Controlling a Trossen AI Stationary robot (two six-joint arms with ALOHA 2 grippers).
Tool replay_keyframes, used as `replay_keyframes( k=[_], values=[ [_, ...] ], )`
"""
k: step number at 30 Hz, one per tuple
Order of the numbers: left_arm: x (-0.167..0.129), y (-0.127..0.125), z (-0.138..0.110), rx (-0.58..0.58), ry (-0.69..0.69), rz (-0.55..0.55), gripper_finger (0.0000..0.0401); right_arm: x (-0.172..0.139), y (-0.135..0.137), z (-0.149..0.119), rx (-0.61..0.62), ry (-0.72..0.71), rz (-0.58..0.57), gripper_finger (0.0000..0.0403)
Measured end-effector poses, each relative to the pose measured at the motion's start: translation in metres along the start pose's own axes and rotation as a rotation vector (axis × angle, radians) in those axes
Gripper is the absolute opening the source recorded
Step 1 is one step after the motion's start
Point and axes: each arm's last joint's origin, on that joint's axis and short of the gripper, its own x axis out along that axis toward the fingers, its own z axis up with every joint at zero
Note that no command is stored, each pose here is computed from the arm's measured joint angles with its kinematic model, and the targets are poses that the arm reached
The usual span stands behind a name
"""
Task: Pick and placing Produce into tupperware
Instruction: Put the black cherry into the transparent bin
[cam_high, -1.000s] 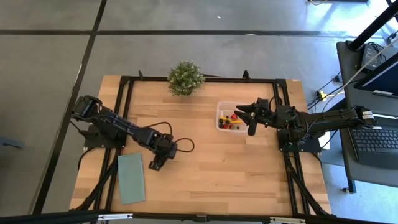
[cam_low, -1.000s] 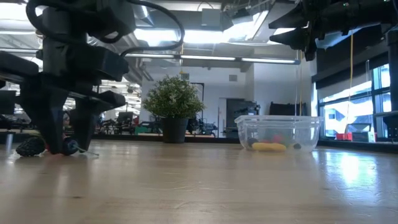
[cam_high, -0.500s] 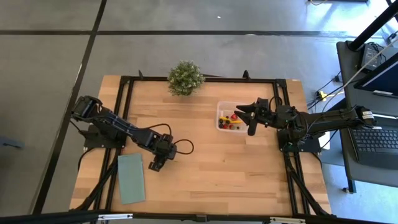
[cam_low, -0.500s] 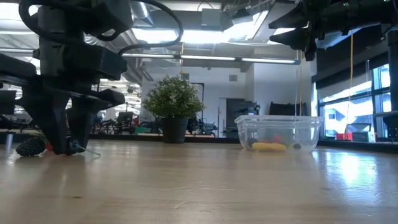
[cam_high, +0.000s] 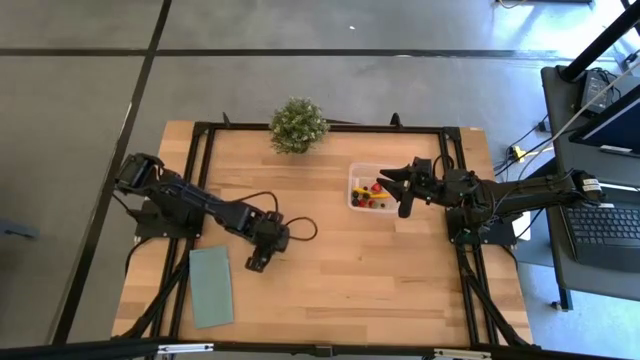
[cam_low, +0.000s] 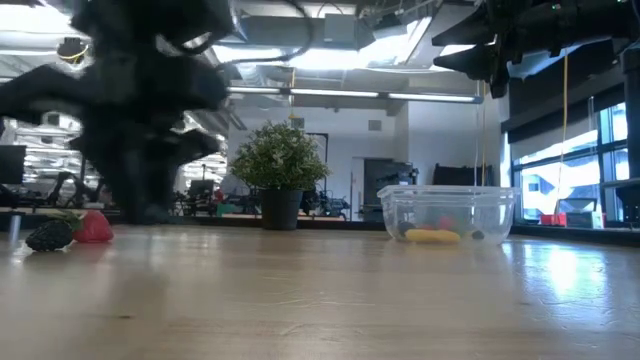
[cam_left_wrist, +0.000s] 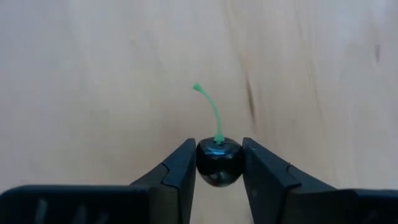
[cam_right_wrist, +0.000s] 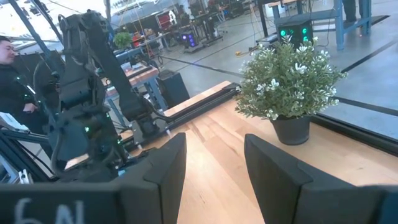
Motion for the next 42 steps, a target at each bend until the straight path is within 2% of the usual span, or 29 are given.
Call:
replay_keyframes(
  k=[7, 15, 20, 28, 36, 42],
  values=[
    [-0.032, 0.040, 0.043, -0.019, -0.179, 0.077, 0.0104, 0.000, 0.000, 0.000, 0.046, 0.000, 0.000, 0.0165],
    [-0.064, 0.106, 0.082, -0.052, -0.427, 0.242, 0.0100, 0.000, 0.000, 0.000, 0.047, 0.000, 0.000, 0.0165],
    [-0.055, 0.148, 0.100, -0.109, -0.502, 0.284, 0.0103, 0.000, 0.000, 0.000, 0.047, -0.002, 0.000, 0.0165],
    [-0.013, 0.196, 0.136, -0.139, -0.518, 0.258, 0.0099, 0.000, 0.000, 0.000, 0.047, -0.002, -0.001, 0.0165],
    [0.016, 0.213, 0.158, -0.143, -0.505, 0.254, 0.0117, 0.000, 0.000, 0.000, 0.050, -0.001, -0.001, 0.0165],
    [0.027, 0.215, 0.158, -0.149, -0.468, 0.242, 0.0115, 0.000, 0.000, 0.000, 0.050, -0.001, -0.001, 0.0165]
  ],
)
